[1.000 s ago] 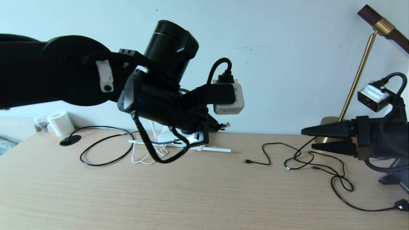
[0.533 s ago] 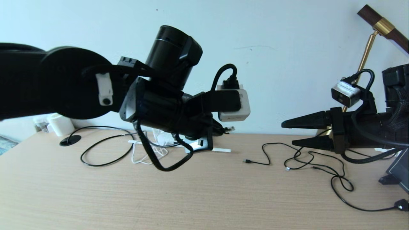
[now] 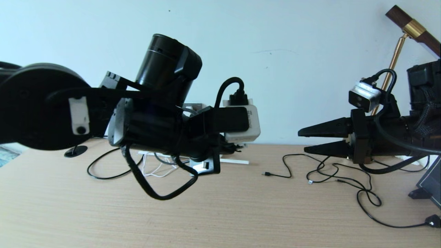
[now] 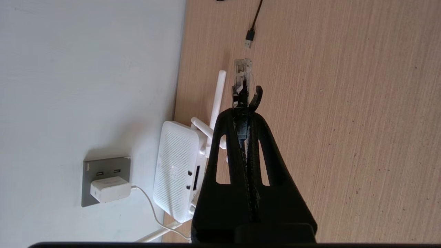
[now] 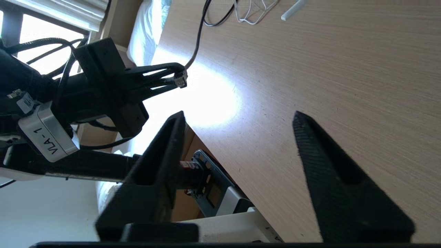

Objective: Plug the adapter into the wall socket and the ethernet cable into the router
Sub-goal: Hand it to the other hand

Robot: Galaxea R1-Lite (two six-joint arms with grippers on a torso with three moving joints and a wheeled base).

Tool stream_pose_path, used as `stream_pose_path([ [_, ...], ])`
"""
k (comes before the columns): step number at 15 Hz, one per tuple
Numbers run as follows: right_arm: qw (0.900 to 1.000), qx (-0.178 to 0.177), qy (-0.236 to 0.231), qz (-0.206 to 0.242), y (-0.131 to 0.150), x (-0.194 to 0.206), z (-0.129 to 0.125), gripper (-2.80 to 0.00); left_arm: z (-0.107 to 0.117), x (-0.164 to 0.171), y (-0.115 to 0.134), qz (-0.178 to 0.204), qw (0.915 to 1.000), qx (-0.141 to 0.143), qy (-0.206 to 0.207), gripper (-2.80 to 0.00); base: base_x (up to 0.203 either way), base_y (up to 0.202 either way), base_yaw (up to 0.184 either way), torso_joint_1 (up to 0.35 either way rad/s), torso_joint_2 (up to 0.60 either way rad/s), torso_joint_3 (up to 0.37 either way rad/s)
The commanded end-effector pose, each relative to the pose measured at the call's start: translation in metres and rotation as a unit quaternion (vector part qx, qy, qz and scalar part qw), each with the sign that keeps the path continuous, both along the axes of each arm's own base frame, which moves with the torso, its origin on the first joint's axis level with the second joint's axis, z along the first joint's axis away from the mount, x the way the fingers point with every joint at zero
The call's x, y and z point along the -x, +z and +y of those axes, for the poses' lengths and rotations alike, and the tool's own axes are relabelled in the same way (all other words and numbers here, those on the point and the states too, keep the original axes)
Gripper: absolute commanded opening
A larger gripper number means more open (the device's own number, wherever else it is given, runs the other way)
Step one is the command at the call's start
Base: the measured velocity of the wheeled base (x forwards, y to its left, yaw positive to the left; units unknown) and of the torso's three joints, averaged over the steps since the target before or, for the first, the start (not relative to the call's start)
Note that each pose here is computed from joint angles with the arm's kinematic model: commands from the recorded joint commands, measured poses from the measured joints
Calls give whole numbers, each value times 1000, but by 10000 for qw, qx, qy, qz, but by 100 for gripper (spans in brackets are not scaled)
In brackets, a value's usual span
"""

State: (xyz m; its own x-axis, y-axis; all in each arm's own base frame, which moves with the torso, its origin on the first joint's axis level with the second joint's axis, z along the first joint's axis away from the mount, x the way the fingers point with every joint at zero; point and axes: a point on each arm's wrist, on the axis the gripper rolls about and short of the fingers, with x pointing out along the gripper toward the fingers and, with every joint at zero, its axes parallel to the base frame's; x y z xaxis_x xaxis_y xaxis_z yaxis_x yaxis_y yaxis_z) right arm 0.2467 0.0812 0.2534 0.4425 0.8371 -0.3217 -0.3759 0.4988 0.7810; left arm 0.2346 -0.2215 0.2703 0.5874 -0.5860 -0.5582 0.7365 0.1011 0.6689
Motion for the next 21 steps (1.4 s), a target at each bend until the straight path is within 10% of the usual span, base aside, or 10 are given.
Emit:
stream_pose_path([
  [1,10000,-36,42,-39,4,1,2,-280,4,4,0,-33,10000,4,-16,-280,0,0,0,0,0,0],
  [7,9982,-56,552,237,-3,0,35,-280,10,14,7,-249,9995,209,-53,-280,0,0,0,0,0,0],
  [8,9975,-70,671,209,-1,-1,42,0,10,15,9,-275,9993,234,-67,-280,0,0,0,0,0,0],
  [21,9964,-34,850,-17,12,-14,87,0,13,22,15,-437,9983,372,-104,-280,0,0,0,0,0,0],
])
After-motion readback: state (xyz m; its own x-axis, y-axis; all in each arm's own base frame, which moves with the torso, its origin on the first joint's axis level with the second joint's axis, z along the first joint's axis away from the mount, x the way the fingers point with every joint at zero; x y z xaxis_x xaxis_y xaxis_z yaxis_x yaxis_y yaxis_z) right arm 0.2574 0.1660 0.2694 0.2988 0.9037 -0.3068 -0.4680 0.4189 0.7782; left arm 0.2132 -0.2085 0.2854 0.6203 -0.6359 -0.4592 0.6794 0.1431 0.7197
